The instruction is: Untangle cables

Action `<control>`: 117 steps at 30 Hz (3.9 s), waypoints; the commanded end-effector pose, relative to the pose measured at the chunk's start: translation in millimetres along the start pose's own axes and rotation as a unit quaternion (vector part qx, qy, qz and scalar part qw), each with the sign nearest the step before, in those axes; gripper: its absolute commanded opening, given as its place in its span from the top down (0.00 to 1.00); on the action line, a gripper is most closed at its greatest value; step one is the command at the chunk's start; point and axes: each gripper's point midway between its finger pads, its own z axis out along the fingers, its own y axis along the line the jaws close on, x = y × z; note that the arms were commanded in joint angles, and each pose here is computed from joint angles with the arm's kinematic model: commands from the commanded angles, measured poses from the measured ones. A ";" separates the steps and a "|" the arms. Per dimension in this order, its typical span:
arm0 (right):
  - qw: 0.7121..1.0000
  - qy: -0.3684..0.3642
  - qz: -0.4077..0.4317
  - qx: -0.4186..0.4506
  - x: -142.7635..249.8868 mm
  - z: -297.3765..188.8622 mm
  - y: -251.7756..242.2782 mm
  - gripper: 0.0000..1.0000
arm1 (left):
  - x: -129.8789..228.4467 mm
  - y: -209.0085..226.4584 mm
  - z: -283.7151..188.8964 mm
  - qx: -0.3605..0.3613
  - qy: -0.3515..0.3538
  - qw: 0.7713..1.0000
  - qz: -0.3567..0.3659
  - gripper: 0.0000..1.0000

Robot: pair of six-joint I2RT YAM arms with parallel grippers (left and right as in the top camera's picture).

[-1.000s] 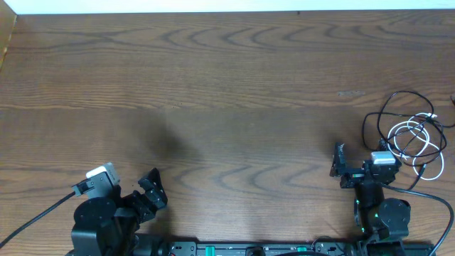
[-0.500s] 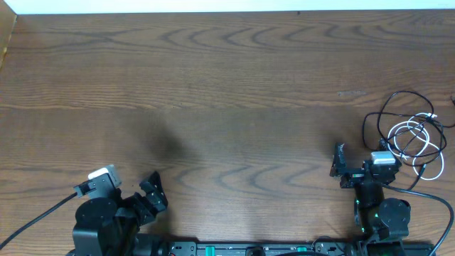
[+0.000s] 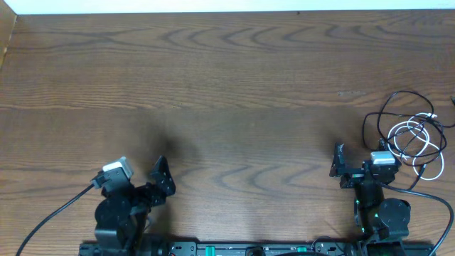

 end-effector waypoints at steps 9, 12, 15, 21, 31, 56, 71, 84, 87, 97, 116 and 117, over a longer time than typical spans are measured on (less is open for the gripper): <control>1.000 -0.001 -0.005 0.000 0.2 -0.3 -0.5 0.01 | 2.9 -11.9 28.8 0.065 -0.070 0.995 0.011 0.02; 1.000 0.000 -0.005 0.000 0.3 -0.3 -0.5 0.01 | 2.2 -20.7 31.4 0.092 -0.084 0.992 0.036 0.02; 1.000 -0.001 -0.005 0.000 0.2 -0.3 -0.5 0.01 | -0.4 -27.4 32.7 0.114 -0.103 0.987 0.051 0.02; 1.000 -0.001 -0.005 0.000 0.2 -0.3 -0.5 0.01 | -5.5 -39.5 35.5 0.154 -0.145 0.975 0.066 0.02; 1.000 -0.001 -0.005 0.000 0.2 -0.3 -0.5 0.01 | 0.5 -56.6 37.7 0.193 -0.178 0.957 0.124 0.02; 1.000 -0.001 -0.005 0.000 0.2 -0.3 -0.5 0.01 | 51.8 -62.7 46.5 0.225 -0.107 0.927 0.279 0.02; 1.000 -0.001 -0.005 0.000 0.2 -0.3 -0.5 0.01 | 52.2 -63.4 46.2 0.229 -0.102 0.933 0.260 0.02; 1.000 -0.001 -0.005 0.000 0.2 -0.3 -0.5 0.01 | 1.9 -85.0 22.0 0.246 -0.225 0.903 0.271 0.02; 1.000 -0.001 -0.005 0.000 0.2 -0.3 -0.5 0.01 | -8.4 -89.3 14.8 0.246 -0.256 0.890 0.286 0.02; 1.000 -0.001 -0.005 0.000 0.2 -0.3 -0.5 0.01 | 20.6 -77.0 33.0 0.234 -0.185 0.908 0.295 0.02; 1.000 -0.001 -0.005 0.000 0.2 -0.3 -0.5 0.01 | 51.8 -62.9 46.4 0.223 -0.111 0.923 0.294 0.02; 1.000 -0.001 -0.005 0.000 0.2 -0.3 -0.5 0.01 | 51.8 -63.1 46.3 0.224 -0.111 0.923 0.294 0.02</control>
